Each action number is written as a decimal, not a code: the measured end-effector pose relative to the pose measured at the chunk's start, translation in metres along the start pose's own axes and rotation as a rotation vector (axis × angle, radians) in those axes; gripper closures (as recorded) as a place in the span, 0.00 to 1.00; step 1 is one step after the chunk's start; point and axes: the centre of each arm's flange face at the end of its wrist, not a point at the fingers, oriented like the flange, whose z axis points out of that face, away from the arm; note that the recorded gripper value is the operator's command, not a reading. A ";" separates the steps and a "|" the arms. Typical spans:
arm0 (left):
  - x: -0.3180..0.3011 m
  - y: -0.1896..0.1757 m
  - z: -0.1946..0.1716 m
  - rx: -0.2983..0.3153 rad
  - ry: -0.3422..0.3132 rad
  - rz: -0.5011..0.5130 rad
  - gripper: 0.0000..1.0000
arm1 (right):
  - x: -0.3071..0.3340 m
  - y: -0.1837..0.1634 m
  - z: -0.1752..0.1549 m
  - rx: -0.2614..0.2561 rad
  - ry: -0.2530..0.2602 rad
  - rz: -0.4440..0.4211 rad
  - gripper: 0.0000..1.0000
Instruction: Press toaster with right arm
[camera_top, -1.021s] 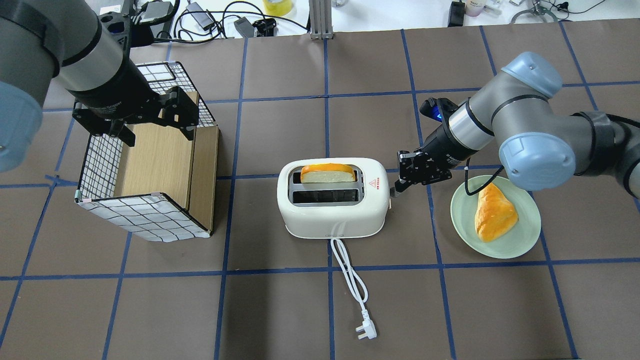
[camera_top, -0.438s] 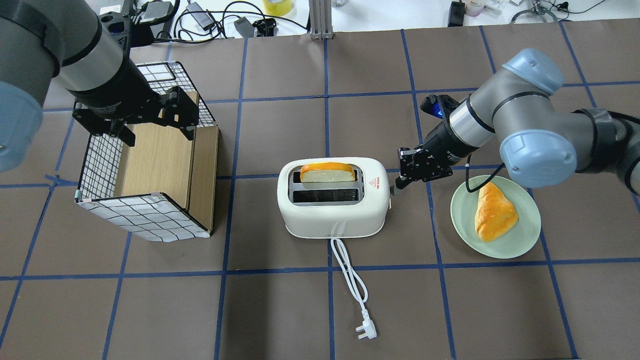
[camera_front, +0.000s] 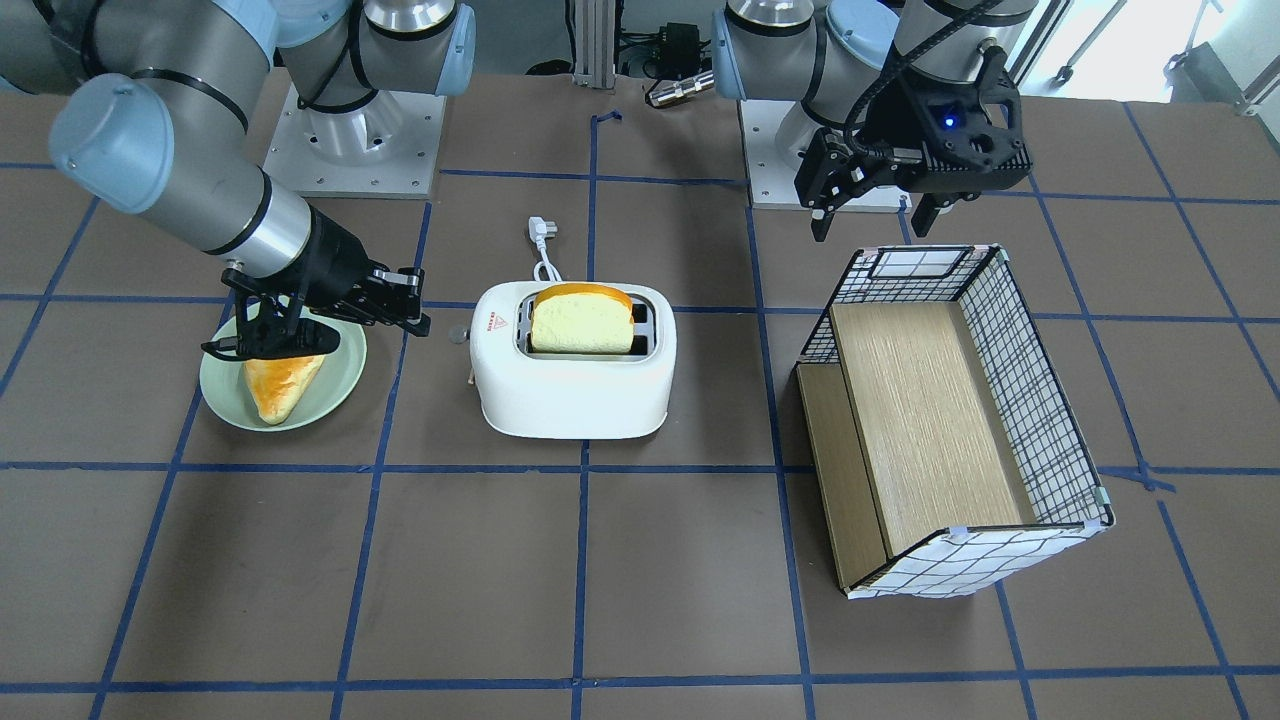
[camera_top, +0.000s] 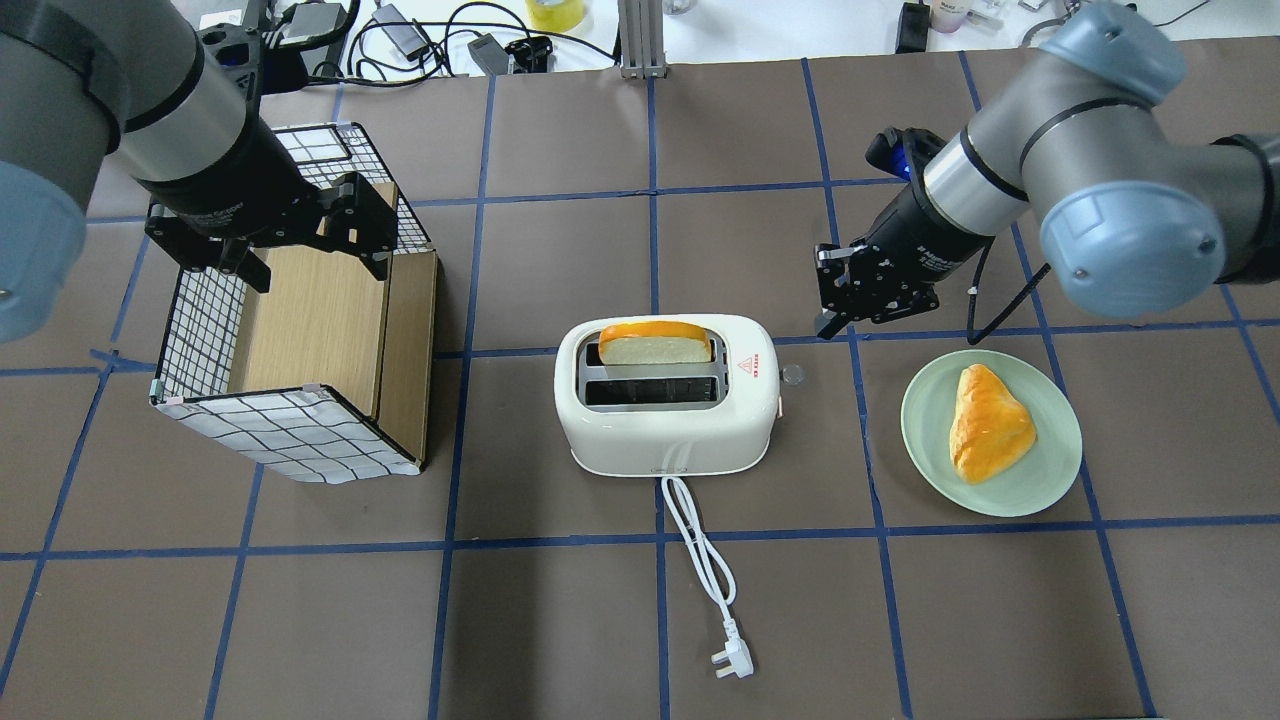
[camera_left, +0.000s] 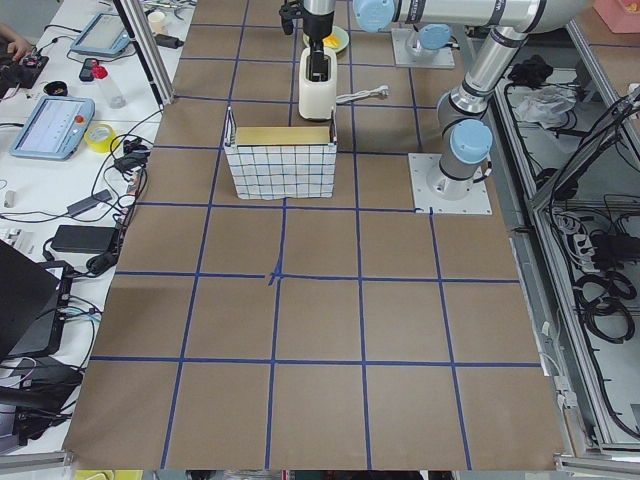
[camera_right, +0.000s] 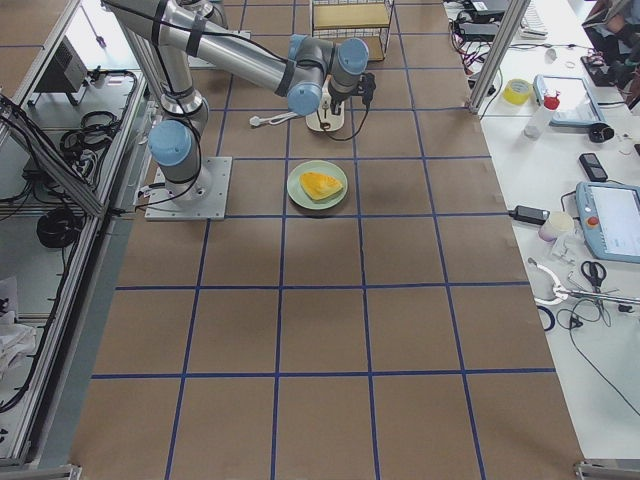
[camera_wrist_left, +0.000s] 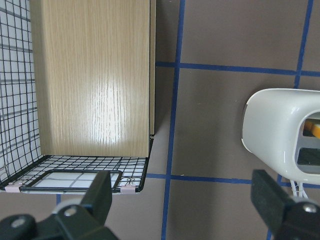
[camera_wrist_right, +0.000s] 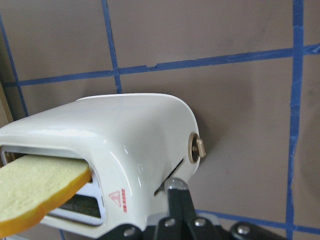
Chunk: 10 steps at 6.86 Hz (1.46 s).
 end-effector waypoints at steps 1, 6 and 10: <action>0.000 0.000 0.000 0.000 0.000 0.000 0.00 | -0.015 0.003 -0.036 -0.012 0.048 0.003 1.00; 0.000 0.000 0.000 0.000 0.001 0.000 0.00 | -0.067 0.025 -0.147 0.070 0.414 0.085 0.21; 0.000 0.000 0.000 0.000 0.001 0.000 0.00 | -0.072 -0.004 -0.150 0.239 0.420 0.046 0.00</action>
